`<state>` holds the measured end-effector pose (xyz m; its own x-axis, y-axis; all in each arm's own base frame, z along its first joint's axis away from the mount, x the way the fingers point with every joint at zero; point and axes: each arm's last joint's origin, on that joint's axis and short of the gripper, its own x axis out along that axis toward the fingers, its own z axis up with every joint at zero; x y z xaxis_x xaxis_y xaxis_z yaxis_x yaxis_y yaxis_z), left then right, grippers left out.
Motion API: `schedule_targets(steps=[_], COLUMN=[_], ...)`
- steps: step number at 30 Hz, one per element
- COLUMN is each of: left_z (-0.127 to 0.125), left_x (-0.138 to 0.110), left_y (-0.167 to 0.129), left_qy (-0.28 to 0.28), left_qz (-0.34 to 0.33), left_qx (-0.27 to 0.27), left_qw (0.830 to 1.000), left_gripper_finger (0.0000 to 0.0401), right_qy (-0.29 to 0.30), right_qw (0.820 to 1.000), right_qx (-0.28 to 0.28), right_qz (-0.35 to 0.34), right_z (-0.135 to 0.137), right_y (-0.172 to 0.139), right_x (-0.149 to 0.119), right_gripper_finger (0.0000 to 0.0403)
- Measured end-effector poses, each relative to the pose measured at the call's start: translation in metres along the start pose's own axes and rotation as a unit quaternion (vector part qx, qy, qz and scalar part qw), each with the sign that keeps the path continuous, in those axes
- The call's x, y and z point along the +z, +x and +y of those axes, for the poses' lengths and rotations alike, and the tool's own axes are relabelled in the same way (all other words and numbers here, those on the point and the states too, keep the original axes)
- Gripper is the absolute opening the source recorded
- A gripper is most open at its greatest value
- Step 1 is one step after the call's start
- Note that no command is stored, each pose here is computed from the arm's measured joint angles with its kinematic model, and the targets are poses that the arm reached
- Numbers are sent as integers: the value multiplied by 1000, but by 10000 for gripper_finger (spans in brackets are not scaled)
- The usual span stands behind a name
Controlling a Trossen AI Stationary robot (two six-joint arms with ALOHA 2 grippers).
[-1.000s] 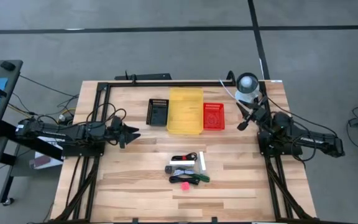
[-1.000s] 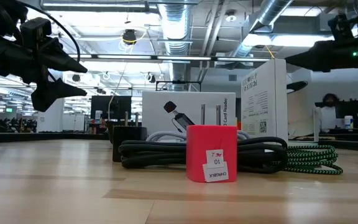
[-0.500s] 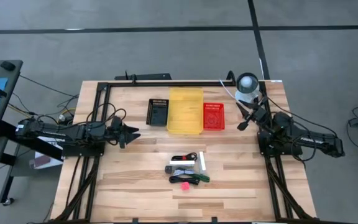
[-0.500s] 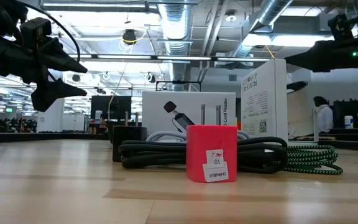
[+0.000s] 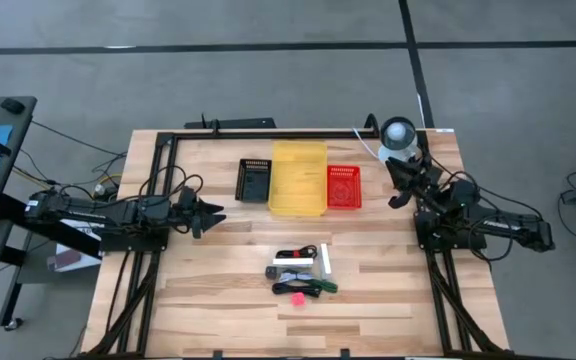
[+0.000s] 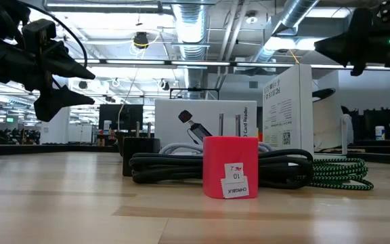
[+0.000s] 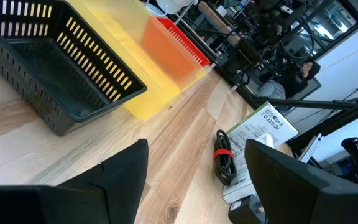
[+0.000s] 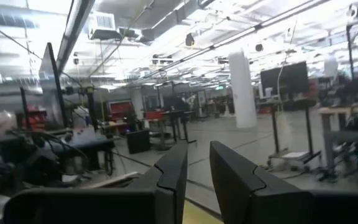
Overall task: Pick and place items into bin
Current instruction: Put the right card reader box into the red bin
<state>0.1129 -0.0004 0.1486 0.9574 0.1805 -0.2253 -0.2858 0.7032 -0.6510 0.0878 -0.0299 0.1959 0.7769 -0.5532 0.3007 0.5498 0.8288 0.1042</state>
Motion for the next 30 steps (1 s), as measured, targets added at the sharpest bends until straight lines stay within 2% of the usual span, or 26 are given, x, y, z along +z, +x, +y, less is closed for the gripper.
schedule_targets(steps=[3, 9, 15, 25, 30], left_z=[0, 0, 0, 0, 0], left_x=[0, 0, 0, 0, 0], left_y=[0, 0, 0, 0, 0], left_qy=[0, 0, 0, 0, 0], left_qz=[0, 0, 0, 0, 0], left_qx=[0, 0, 0, 0, 0], left_qw=[1000, 1000, 1000, 1000, 1000], left_gripper_finger=[258, 258, 258, 258, 258], right_qy=[23, 21, 24, 26, -4], right_qw=[1000, 995, 989, 982, 978], right_qx=[8, 101, 148, 186, 205], right_qz=[3, 14, 15, 34, 36], right_z=[0, 6, 10, 22, 32], right_y=[0, 0, 0, 8, 19], right_x=[-1, 8, 23, 42, 61], right_gripper_finger=[66, 66, 71, 138, 162])
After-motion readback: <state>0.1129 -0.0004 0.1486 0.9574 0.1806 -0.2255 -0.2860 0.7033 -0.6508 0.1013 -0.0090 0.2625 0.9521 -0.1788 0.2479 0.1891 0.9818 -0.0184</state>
